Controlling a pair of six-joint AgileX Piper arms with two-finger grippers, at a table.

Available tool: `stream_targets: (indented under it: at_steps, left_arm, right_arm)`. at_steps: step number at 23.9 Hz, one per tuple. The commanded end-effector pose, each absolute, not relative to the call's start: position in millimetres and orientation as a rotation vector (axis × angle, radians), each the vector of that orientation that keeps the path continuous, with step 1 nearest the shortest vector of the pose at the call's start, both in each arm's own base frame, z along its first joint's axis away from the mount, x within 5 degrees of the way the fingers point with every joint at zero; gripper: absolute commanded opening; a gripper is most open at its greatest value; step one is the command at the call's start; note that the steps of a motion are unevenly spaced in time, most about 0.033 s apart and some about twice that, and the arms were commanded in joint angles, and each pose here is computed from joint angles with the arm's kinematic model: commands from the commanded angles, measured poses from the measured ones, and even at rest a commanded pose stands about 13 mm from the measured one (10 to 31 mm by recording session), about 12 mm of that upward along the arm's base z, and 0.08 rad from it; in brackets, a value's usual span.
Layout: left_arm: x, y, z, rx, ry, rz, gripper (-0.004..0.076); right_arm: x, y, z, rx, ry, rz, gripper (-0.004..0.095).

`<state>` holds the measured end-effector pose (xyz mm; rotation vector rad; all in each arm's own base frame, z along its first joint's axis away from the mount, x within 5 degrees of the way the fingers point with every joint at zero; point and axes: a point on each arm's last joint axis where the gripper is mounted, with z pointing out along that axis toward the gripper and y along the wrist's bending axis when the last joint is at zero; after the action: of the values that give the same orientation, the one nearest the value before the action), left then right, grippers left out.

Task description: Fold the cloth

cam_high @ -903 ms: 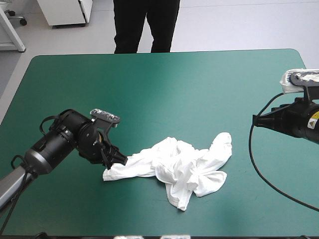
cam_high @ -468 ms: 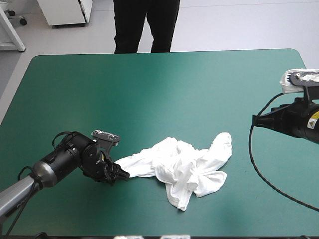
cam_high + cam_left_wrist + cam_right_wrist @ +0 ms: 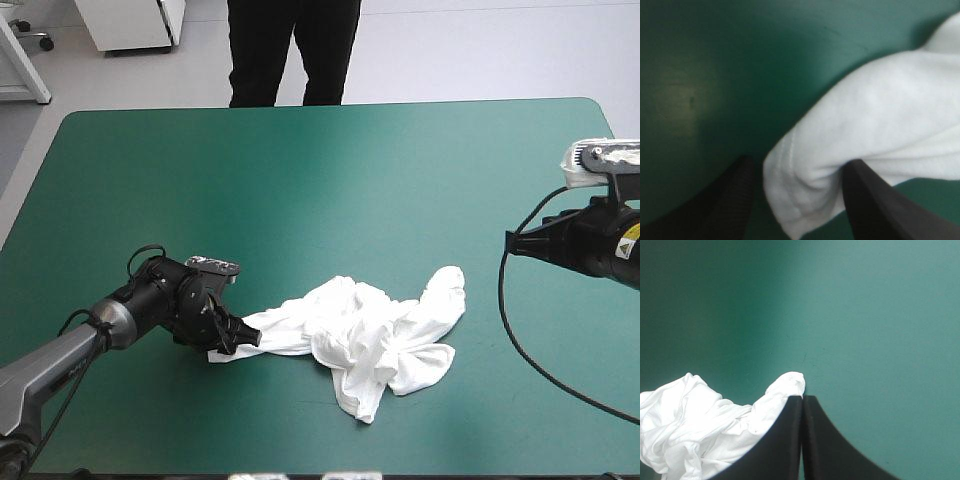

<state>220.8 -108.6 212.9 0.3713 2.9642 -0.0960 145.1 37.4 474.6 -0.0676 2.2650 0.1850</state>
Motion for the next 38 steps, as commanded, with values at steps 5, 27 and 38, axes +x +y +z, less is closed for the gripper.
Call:
stream_targets:
  at_steps: [5,27,38]
  left_arm:
    - [230.2,-102.5,213.9,0.379,2.935,-0.159,0.0279]
    - [229.2,-107.6,209.9,0.450,2.950,-0.229,-0.0009]
    - [228.9,-107.5,209.8,0.451,2.954,-0.228,-0.0009]
  right_arm:
    - [141.6,33.7,482.3,-0.062,2.229,0.167,-0.0013]
    - [274.1,81.6,332.7,-0.237,2.679,0.135,0.0449]
    - [302.2,93.1,259.7,-0.192,2.792,0.168,0.0449]
